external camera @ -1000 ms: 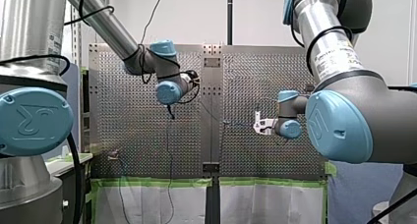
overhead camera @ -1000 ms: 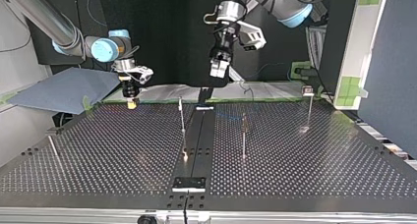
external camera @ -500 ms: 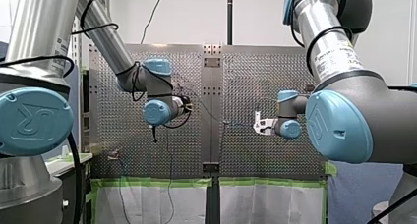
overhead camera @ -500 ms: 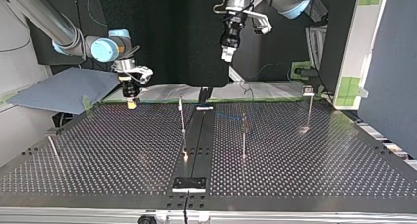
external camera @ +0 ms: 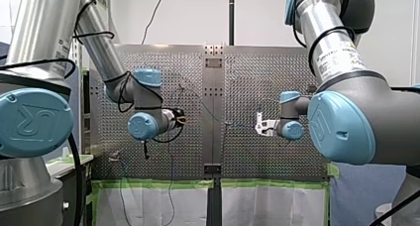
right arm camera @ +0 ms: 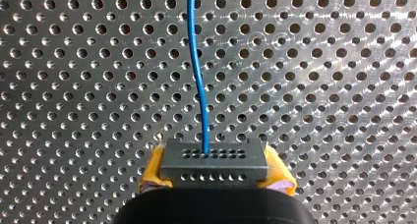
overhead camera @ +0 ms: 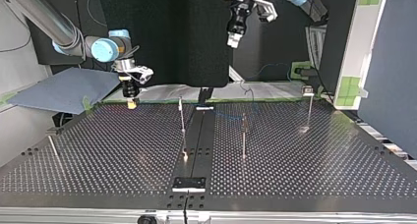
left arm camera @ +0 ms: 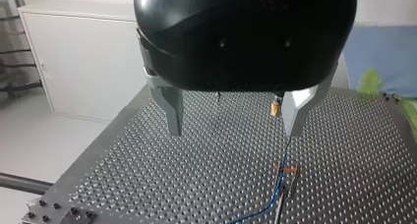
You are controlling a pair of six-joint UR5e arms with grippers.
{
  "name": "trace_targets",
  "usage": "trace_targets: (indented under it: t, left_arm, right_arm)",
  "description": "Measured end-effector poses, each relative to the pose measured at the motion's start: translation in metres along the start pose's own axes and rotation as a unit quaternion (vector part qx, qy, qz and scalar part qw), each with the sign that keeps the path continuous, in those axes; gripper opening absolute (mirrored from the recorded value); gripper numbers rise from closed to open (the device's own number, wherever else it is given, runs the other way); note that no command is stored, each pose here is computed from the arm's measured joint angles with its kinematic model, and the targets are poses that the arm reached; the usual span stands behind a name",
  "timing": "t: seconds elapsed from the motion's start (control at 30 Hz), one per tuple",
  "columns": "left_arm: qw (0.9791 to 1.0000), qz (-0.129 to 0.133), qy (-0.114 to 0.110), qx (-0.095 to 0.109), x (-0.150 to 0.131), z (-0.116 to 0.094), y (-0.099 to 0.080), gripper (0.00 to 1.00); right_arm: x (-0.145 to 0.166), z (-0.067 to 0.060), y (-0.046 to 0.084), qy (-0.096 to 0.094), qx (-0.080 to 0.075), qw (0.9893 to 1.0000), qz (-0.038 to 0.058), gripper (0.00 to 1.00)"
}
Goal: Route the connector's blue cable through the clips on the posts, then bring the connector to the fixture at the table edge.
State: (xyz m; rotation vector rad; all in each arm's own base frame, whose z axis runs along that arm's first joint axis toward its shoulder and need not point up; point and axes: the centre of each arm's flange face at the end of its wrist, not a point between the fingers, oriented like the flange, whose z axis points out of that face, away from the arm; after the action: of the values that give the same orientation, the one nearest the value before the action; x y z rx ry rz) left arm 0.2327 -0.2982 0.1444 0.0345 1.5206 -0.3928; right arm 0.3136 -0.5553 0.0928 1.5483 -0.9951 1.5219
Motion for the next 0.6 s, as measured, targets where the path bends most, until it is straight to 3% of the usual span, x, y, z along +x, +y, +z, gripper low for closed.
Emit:
trace_targets:
  t: [0.27, 0.43, 0.6]
  left_arm:
    - [0.9999, -0.011, 0.0, 0.004, 0.009, -0.023, 0.011, 1.0]
    - [0.9999, -0.014, 0.001, 0.003, 0.013, -0.038, 0.018, 1.0]
    - [0.9998, -0.01, 0.016, -0.001, 0.02, -0.056, 0.027, 1.0]
  right_arm:
    - [0.003, 0.002, 0.005, 0.002, -0.005, 1.0, -0.0007, 0.0]
    - [0.016, 0.003, 0.016, 0.002, -0.026, 0.9997, -0.0011, 0.0]
    - [0.038, 0.001, 0.024, 0.007, -0.05, 0.9987, 0.0066, 0.0]
